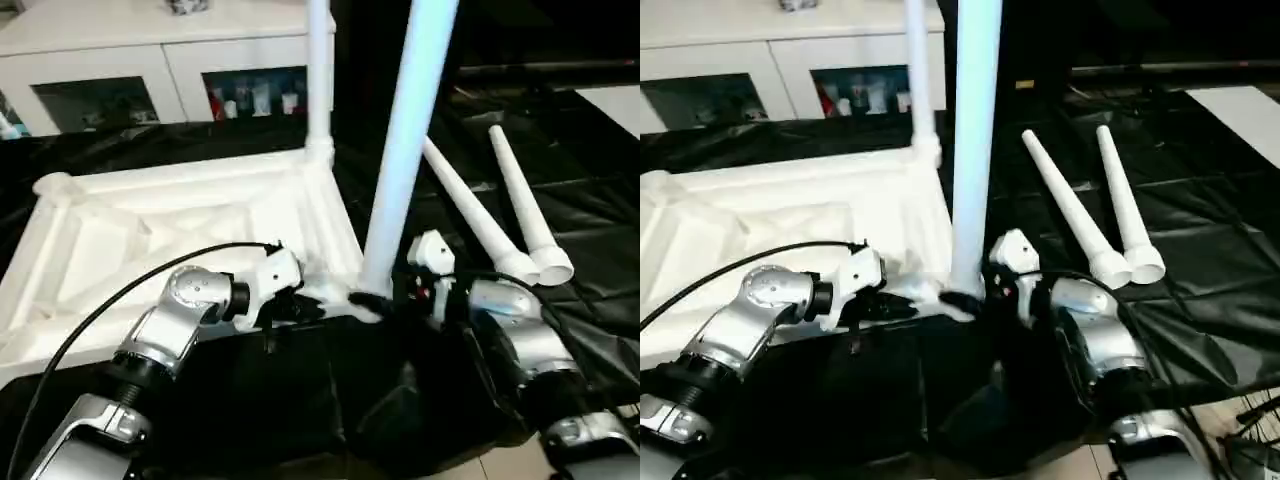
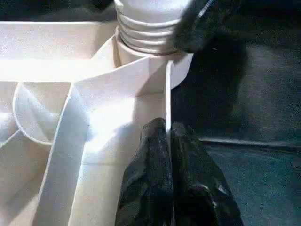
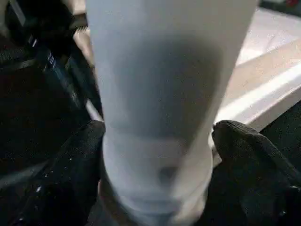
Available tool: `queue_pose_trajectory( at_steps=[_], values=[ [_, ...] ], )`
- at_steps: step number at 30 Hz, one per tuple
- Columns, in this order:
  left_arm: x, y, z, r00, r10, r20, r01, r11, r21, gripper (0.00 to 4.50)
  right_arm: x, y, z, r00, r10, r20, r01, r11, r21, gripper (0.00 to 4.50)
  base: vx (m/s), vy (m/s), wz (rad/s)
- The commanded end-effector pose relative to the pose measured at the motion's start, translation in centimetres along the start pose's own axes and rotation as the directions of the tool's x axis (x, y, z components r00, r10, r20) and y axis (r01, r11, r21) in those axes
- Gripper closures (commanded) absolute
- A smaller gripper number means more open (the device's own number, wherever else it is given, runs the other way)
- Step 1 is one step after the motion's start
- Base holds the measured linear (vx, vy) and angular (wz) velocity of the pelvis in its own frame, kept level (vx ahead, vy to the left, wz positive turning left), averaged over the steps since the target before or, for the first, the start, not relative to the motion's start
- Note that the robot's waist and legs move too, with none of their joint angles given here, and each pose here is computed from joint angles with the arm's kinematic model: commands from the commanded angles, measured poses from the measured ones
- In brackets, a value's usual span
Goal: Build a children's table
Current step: Rotate leg to tighten
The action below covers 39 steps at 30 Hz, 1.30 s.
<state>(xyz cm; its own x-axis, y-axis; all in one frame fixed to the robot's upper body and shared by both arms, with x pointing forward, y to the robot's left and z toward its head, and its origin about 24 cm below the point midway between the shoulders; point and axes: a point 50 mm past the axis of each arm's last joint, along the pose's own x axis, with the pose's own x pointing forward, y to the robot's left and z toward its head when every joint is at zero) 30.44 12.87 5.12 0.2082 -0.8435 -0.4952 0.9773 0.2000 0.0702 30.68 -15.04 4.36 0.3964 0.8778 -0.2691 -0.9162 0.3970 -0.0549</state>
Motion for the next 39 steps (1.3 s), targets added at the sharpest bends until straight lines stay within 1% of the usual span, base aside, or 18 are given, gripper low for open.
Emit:
queue_pose_trajectory(
  at_steps=[1, 2, 3, 6, 8, 10, 12, 16, 24, 28, 30, 32, 34, 37, 39],
  values=[
    [0.1, -0.4, 0.4, 0.999, -0.032, 0.04, 0.032, 0.999, 0.003, 4.5, -0.2, 0.1, 0.1, 0.999, 0.026, -0.024, -0.026, 0.999, -0.027, 0.67, 0.0, 0.0, 0.0],
    [0.0, -0.4, 0.4, 0.999, -0.029, 0.039, 0.029, 1.0, 0.002, 4.5, -0.2, 0.1, 0.0, 0.999, 0.027, -0.028, -0.027, 0.999, -0.028, 0.67, 0.0, 0.0, 0.0],
    [0.0, -0.4, 0.4, 0.999, -0.029, 0.038, 0.029, 1.0, 0.001, 4.5, -0.2, 0.0, 0.0, 0.999, 0.023, -0.027, -0.024, 0.999, -0.025, 0.92, 0.0, 0.0, 0.0],
    [-0.1, -0.4, 0.4, 0.999, -0.03, 0.037, 0.03, 1.0, 0.001, 4.5, -0.2, -0.1, 0.1, 1.0, 0.02, -0.022, -0.02, 1.0, -0.019, 1.07, 0.0, 0.0, 0.0],
    [-0.1, -0.4, 0.4, 0.999, -0.03, 0.036, 0.03, 1.0, 0.0, 4.5, -0.1, -0.2, 0.2, 1.0, 0.009, -0.018, -0.009, 1.0, -0.014, 1.39, 0.0, 0.0, 0.0],
    [-0.2, -0.4, 0.3, 0.999, -0.03, 0.034, 0.03, 1.0, -0.001, 4.5, -0.1, -0.3, 0.3, 1.0, 0.007, -0.012, -0.007, 1.0, -0.012, 1.39, 0.0, 0.0, 0.0],
    [-0.2, -0.4, 0.3, 0.999, -0.031, 0.033, 0.031, 1.0, -0.001, 4.5, -0.1, -0.3, 0.3, 1.0, 0.008, -0.011, -0.009, 1.0, -0.013, 1.65, 0.0, 0.0, 0.0],
    [-0.2, -0.4, 0.3, 0.999, -0.033, 0.03, 0.033, 0.999, -0.003, 4.5, -0.1, -0.2, 0.2, 1.0, 0.018, -0.008, -0.018, 1.0, -0.01, 1.77, 0.0, 0.0, 0.0],
    [-0.2, -0.4, 0.2, 0.999, -0.039, 0.023, 0.039, 0.999, -0.005, 4.5, -0.1, 0.1, -0.1, 0.999, 0.032, -0.012, -0.032, 0.999, -0.008, 1.8, 0.0, 0.0, 0.0],
    [-0.1, -0.3, 0.0, 1.0, -0.015, 0.013, 0.015, 1.0, -0.01, 4.5, 0.1, 0.1, -0.5, 1.0, -0.014, -0.013, 0.014, 1.0, -0.001, 1.8, 0.0, 0.0, 0.0],
    [0.2, 0.0, 0.0, 1.0, 0.023, 0.007, -0.023, 1.0, -0.018, 4.5, 0.4, -0.1, -0.9, 0.996, -0.084, -0.002, 0.084, 0.996, 0.019, 1.8, 0.0, 0.0, 0.0],
    [0.8, 0.4, 0.0, 0.997, 0.077, 0.01, -0.077, 0.997, -0.032, 4.5, 1.1, 0.0, -1.3, 0.987, -0.156, 0.025, 0.154, 0.986, 0.069, 1.8, 0.0, 0.0, 0.0],
    [0.8, 0.4, 0.0, 0.997, 0.077, 0.01, -0.077, 0.997, -0.032, 4.5, 1.1, 0.0, -1.3, 0.987, -0.156, 0.025, 0.154, 0.986, 0.069, 1.8, 0.0, 0.0, 0.0],
    [1.5, 0.8, 0.1, 0.99, 0.141, 0.004, -0.14, 0.988, -0.059, 4.5, 2.1, 0.5, -1.9, 0.974, -0.222, 0.035, 0.216, 0.968, 0.129, 1.8, 0.0, 0.0, 0.0],
    [2.3, 1.2, 0.2, 0.978, 0.208, -0.006, -0.207, 0.975, -0.083, 4.5, 3.3, 1.0, -2.4, 0.956, -0.293, 0.027, 0.283, 0.941, 0.188, 1.8, 0.0, 0.0, 0.0]
  ],
)
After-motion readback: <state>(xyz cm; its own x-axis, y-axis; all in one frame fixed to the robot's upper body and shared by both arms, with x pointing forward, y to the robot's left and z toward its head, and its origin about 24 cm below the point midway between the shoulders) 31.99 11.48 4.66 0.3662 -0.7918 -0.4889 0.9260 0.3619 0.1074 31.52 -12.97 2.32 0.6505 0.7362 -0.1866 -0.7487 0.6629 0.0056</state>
